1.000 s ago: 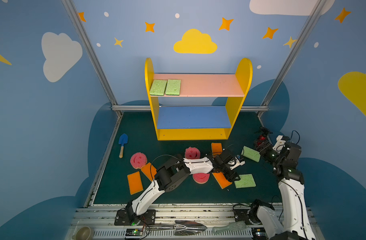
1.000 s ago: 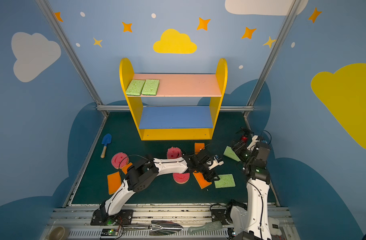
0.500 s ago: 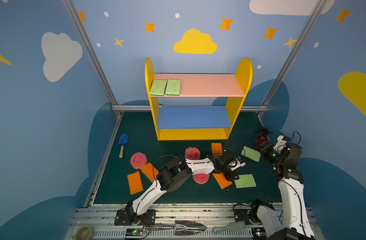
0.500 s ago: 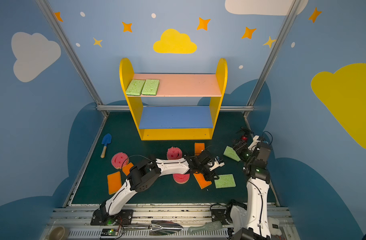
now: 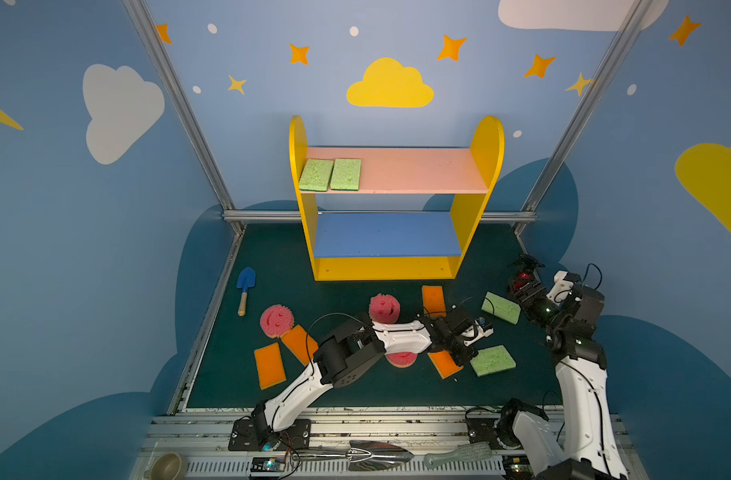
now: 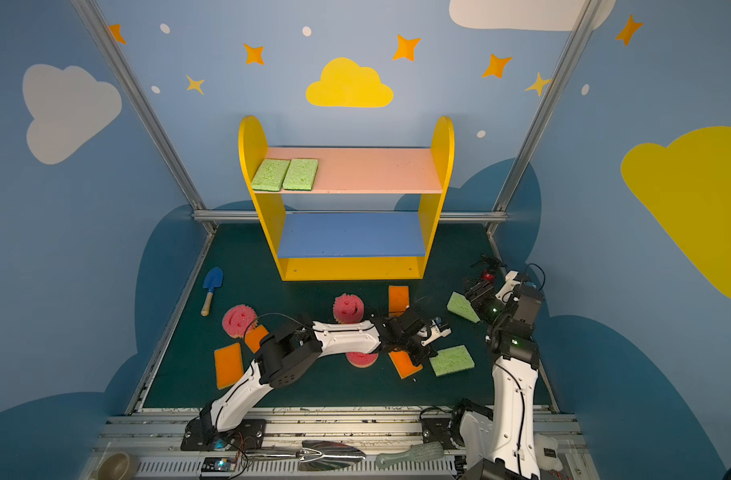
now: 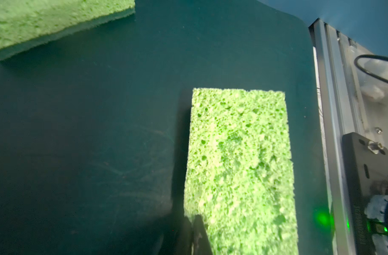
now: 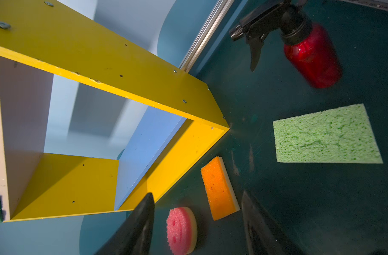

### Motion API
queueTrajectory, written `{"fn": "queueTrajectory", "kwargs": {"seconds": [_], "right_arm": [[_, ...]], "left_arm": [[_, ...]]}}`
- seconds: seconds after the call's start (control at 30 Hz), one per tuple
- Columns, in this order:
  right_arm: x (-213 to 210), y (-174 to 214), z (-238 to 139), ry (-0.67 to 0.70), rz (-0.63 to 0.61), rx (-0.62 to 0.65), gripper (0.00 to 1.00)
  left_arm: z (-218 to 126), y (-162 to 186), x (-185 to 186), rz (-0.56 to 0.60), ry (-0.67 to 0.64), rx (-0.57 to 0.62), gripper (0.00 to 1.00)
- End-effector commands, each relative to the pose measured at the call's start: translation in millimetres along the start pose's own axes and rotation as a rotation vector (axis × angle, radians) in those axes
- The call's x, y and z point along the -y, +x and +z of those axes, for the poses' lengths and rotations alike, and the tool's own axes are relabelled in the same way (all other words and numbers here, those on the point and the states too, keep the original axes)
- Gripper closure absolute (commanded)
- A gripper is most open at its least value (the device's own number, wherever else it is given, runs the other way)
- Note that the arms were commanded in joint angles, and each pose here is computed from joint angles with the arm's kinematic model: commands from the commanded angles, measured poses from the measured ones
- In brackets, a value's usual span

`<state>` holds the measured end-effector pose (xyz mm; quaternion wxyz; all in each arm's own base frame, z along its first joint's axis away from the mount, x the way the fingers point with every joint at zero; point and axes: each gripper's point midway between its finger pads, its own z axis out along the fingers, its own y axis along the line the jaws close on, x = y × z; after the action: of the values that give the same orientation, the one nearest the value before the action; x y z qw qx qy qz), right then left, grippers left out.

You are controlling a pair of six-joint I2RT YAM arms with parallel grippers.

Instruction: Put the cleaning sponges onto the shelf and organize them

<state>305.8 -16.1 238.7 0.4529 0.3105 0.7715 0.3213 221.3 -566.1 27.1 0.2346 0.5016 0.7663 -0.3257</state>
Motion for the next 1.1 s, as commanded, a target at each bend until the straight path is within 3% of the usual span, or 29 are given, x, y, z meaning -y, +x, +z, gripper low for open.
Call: {"fn": "queueTrajectory", "kwargs": {"seconds": [0.0, 0.33, 0.53, 0.7, 0.93, 1.0, 1.07], "right_arm": [[-12.6, -6.0, -6.0, -0.04, -0.005, 0.02, 0.37], [-29.9, -6.7, -13.6, -0.103, 0.052, 0.009, 0.37], [-51.7, 10.4, -8.7, -0.185, -0.001, -0.076, 0.36], [-85.9, 62.2, 5.4, -0.291, -0.069, -0.242, 0.34], [-136.5, 144.2, 19.6, -0.428, -0.155, -0.417, 0.29], [-149.6, 165.4, 24.4, -0.447, -0.163, -0.471, 0.32], [-163.1, 191.5, 31.7, -0.462, -0.165, -0.547, 0.42]], "left_arm": [[-18.3, 2.3, -12.8, -0.034, -0.076, -0.027, 0.97], [-108.3, -51.3, -39.8, -0.122, -0.2, 0.095, 0.97], [-184.4, -53.3, -82.2, -0.382, -0.344, 0.205, 0.97], [-248.1, -20.8, -118.9, -0.596, -0.506, 0.254, 0.97], [-321.5, 17.8, -141.5, -0.727, -0.698, 0.331, 0.97], [-335.7, 23.3, -145.9, -0.756, -0.721, 0.351, 0.97], [-347.9, 25.3, -147.6, -0.769, -0.735, 0.367, 0.97]]}}
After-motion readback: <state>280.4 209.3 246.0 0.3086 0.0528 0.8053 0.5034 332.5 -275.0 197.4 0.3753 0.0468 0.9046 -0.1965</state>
